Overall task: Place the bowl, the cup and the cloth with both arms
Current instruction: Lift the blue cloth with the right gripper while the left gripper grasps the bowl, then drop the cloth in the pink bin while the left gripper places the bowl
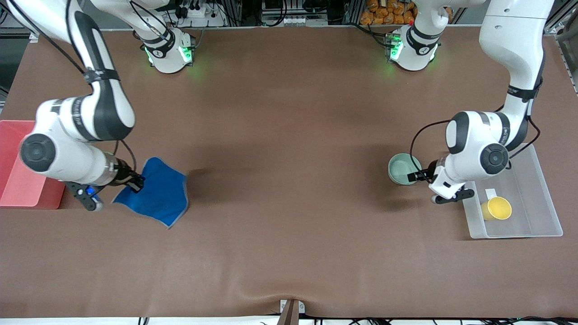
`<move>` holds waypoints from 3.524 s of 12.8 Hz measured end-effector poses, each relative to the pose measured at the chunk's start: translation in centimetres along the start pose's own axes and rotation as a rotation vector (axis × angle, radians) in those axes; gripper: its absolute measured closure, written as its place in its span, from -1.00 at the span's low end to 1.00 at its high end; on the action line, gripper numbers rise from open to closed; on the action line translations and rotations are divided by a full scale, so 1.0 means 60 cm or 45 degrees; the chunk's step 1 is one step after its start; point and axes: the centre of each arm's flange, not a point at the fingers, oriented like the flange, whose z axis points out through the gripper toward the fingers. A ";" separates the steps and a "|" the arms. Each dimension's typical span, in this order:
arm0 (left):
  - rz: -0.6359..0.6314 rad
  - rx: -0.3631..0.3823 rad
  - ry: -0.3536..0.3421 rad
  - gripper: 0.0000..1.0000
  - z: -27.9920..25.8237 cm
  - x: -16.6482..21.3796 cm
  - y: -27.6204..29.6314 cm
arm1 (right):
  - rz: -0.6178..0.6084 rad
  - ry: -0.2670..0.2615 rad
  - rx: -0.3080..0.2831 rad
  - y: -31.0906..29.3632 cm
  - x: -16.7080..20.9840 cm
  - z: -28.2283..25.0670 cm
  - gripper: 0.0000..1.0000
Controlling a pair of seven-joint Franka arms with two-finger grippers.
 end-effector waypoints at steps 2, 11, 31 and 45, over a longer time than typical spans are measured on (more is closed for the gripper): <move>0.003 0.013 0.016 -0.34 0.019 -0.013 -0.008 | -0.051 -0.008 -0.005 -0.003 -0.001 -0.046 0.93; -0.012 0.007 0.066 0.69 0.044 -0.025 -0.028 | -0.479 0.072 0.074 0.096 -0.012 -0.265 0.93; 0.128 -0.016 0.061 0.95 -0.146 0.080 -0.530 | -1.144 -0.098 0.359 0.840 0.342 -0.011 0.93; 0.252 0.047 0.112 -0.05 -0.045 0.088 -0.539 | -1.368 0.012 0.387 0.800 0.441 0.062 -0.89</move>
